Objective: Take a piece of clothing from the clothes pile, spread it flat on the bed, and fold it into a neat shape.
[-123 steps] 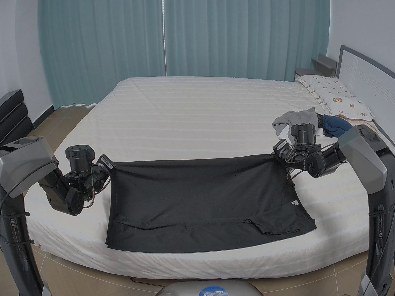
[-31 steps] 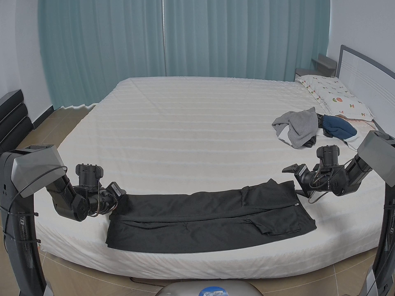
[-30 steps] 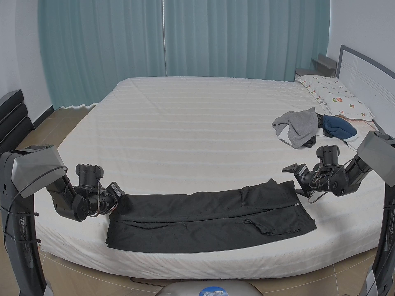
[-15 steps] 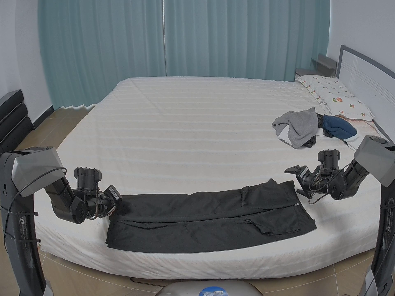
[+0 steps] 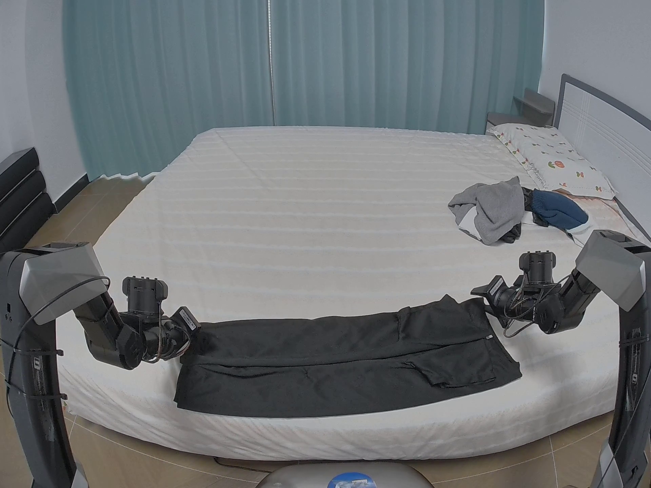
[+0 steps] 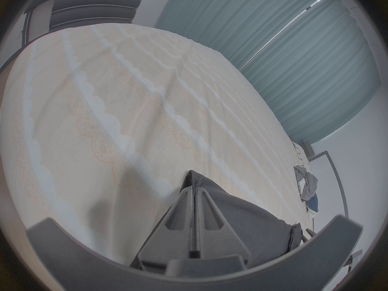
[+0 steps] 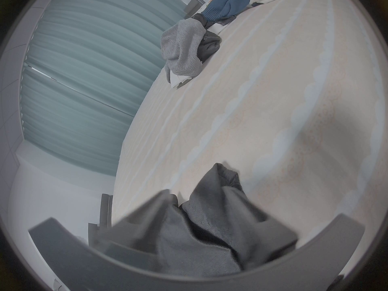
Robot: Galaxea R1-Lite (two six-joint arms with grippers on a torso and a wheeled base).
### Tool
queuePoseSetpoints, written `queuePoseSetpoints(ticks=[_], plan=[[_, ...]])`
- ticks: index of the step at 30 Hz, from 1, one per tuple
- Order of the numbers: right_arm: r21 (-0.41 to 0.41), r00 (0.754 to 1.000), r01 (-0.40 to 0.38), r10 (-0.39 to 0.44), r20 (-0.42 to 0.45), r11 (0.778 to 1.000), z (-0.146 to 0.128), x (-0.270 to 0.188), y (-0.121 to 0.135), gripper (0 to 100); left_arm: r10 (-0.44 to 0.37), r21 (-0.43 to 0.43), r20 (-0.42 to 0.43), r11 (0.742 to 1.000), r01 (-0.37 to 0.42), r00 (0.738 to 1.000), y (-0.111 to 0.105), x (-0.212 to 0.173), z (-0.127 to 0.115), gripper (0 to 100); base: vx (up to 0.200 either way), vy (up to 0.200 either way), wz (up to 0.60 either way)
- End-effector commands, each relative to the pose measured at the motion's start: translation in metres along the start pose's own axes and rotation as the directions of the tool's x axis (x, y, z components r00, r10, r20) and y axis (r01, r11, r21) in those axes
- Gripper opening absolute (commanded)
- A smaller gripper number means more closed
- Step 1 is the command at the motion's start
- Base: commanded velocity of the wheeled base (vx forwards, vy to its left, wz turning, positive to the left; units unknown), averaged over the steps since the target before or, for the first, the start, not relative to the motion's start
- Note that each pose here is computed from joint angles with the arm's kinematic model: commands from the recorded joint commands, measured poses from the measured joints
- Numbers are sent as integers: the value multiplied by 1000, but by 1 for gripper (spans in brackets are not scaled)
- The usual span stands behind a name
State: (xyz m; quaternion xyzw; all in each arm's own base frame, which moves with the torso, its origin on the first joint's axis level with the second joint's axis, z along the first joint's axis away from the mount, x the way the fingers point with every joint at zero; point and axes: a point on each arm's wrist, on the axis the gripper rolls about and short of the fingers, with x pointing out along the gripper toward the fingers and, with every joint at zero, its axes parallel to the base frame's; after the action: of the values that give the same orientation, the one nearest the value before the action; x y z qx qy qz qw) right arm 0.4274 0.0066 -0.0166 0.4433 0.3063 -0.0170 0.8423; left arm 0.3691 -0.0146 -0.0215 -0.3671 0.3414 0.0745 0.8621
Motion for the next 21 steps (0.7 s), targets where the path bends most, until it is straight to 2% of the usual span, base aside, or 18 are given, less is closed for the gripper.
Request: queuePoseSetpoints(ticks=[1, 5, 16, 17, 18, 21], plan=[[2, 1000, 1, -1, 1, 1000, 0, 2, -2, 0, 1, -3, 1, 1000, -1, 1000, 0, 0, 0, 0, 0, 0, 0], [7, 1000, -5, 5, 21, 1000, 6, 2, -4, 0, -4, -30, 5, 1000, 4, 1000, 0, 0, 1, 0, 0, 0, 0], [11, 1000, -4, 4, 27, 1000, 9, 2, -6, 0, -2, -37, 5, 999, 2, 1000, 0, -2, 1, 0, 0, 0, 0], [9, 1000, -6, 5, 24, 1000, 8, 2, -5, 100, -4, -38, 5, 999, 4, 1000, 0, -2, 1, 0, 0, 0, 0], [10, 1000, -7, 7, 22, 1000, 7, 2, -5, 100, -3, -42, 4, 999, 3, 1000, 0, -2, 1, 100, 0, 0, 0], [13, 1000, -10, 9, 19, 1000, 6, 0, -3, 100, -7, -69, 12, 998, 8, 1000, 1, -4, 5, 100, 0, 0, 0]])
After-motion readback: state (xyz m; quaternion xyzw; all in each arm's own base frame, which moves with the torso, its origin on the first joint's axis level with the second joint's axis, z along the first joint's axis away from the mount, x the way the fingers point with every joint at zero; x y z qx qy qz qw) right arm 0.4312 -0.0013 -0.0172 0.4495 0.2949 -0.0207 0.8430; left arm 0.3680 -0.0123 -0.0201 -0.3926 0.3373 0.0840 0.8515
